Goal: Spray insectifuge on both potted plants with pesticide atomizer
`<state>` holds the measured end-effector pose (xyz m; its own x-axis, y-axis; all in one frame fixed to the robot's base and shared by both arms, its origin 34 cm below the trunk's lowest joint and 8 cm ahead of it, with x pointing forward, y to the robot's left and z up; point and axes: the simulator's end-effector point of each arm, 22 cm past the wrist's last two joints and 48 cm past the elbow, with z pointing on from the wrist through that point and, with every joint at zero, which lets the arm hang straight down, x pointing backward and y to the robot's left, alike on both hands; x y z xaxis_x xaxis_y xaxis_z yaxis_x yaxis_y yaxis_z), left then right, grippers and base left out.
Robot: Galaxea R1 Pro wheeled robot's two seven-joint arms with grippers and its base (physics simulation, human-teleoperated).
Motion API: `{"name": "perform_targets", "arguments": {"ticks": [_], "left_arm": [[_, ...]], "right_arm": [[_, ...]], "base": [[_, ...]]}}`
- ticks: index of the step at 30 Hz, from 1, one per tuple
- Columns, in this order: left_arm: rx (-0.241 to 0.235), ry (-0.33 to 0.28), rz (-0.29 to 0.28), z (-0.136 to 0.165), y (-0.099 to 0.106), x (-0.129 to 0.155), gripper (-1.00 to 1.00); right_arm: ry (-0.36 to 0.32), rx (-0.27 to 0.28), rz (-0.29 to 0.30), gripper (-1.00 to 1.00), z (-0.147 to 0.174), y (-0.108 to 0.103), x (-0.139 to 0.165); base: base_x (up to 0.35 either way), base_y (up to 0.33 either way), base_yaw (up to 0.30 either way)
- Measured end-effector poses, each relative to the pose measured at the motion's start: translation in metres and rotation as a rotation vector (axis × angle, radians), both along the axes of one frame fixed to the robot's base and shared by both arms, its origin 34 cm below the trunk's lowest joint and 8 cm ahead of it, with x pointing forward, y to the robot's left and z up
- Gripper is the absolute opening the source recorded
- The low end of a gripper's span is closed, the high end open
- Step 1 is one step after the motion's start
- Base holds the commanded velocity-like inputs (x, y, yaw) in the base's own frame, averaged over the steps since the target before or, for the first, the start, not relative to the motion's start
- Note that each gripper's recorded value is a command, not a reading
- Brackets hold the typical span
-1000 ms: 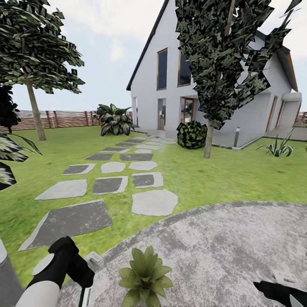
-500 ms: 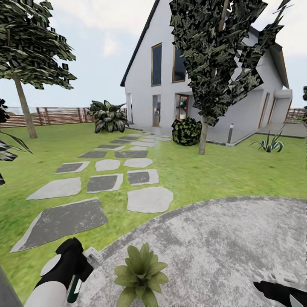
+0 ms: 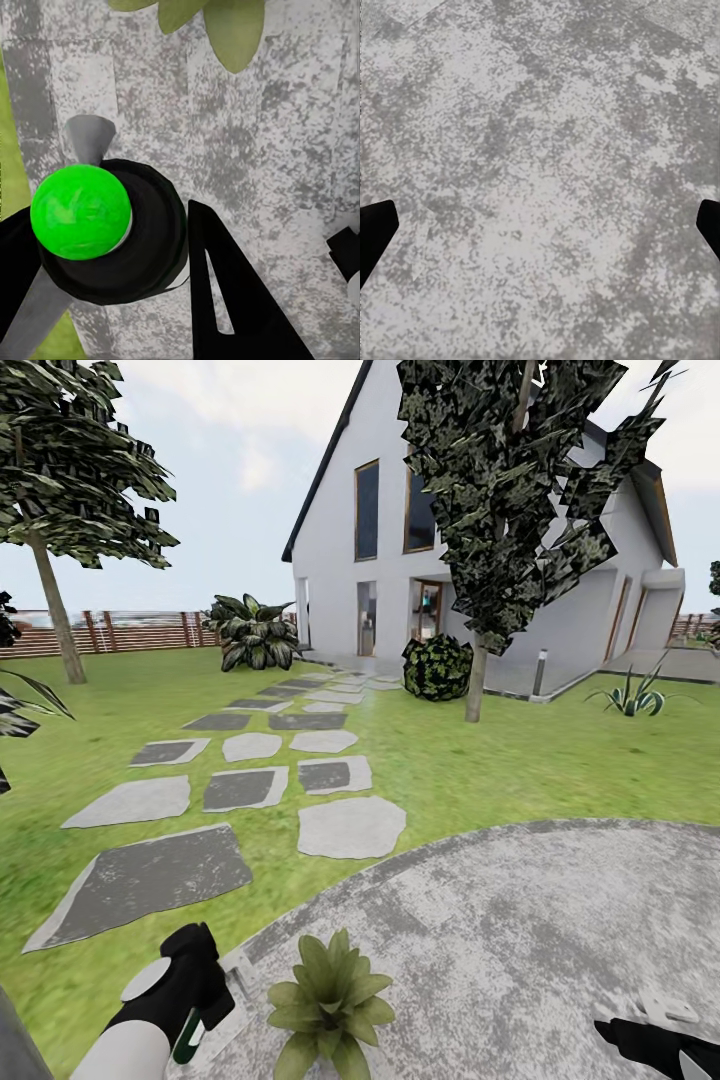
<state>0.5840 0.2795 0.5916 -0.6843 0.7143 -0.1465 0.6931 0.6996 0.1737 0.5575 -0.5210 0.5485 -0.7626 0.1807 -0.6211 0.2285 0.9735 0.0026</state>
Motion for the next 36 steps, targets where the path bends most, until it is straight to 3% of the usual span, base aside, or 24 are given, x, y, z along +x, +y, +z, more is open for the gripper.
{"name": "perform_targets", "arguments": {"ticks": [15,21,36], "left_arm": [[-0.011,0.007,0.002,-0.002,-0.003,-0.002,-1.00],[-0.031,0.085,-0.006,-0.024,-0.011,-0.025,-1.00],[-0.049,0.176,-0.015,-0.051,-0.021,-0.051,-1.00]], "right_arm": [[0.002,-0.004,0.001,1.00,0.000,-0.001,0.000],[0.003,-0.004,0.001,1.00,0.000,0.000,0.000],[0.024,-0.003,-0.003,1.00,-0.010,-0.001,-0.005]], "base": [[0.000,0.000,0.000],[0.000,0.000,0.000],[0.000,0.000,0.000]]}}
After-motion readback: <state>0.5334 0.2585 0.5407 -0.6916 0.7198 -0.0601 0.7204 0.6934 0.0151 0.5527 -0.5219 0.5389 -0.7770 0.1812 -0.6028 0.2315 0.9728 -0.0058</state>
